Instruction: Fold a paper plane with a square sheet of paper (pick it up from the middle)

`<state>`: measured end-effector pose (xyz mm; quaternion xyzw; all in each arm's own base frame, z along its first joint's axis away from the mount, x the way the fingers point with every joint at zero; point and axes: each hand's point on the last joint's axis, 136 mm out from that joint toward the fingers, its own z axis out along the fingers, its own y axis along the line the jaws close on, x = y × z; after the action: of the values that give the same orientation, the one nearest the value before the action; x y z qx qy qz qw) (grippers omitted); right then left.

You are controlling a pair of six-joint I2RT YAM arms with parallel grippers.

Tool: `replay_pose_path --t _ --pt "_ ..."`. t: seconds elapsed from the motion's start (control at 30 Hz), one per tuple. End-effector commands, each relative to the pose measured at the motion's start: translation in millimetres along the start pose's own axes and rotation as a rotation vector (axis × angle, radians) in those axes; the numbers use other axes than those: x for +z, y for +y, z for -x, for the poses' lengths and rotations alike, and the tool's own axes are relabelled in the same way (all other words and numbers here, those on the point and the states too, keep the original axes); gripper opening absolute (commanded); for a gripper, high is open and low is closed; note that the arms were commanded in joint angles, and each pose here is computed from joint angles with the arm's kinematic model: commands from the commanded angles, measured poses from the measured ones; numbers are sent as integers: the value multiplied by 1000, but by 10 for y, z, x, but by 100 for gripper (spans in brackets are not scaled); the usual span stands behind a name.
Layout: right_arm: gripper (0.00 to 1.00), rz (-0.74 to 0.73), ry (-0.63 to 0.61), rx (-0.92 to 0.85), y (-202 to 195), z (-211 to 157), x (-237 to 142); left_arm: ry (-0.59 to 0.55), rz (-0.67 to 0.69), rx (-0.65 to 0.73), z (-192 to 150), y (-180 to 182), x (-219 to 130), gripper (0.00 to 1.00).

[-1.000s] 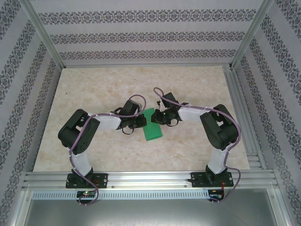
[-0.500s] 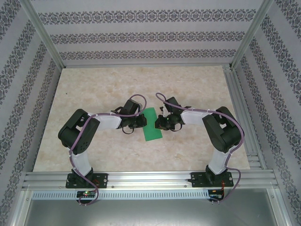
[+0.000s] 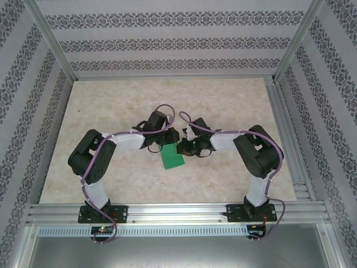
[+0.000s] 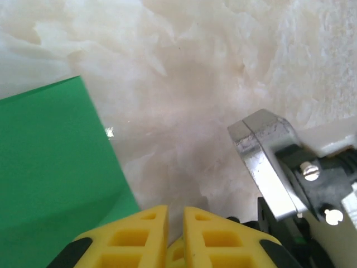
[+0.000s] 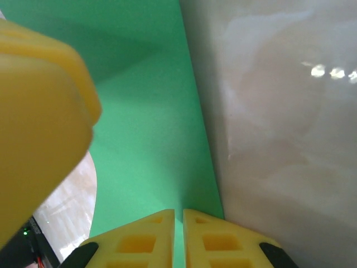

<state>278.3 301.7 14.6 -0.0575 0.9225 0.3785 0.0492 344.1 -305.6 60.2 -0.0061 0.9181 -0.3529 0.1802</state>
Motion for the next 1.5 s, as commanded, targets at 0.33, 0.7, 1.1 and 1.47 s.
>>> replay_pose_path --t 0.33,0.7,1.1,1.47 --pt "13 -35 66 32 -151 -215 127 -16 35 -67 50 307 273 10" --pt "13 -99 187 24 -191 -621 -68 15 127 -99 -160 647 308 9" --pt "15 -59 66 -15 82 -572 -386 32 103 -98 -213 641 336 9" --pt "15 -67 36 -33 169 -158 -158 41 66 -92 -220 576 346 9"
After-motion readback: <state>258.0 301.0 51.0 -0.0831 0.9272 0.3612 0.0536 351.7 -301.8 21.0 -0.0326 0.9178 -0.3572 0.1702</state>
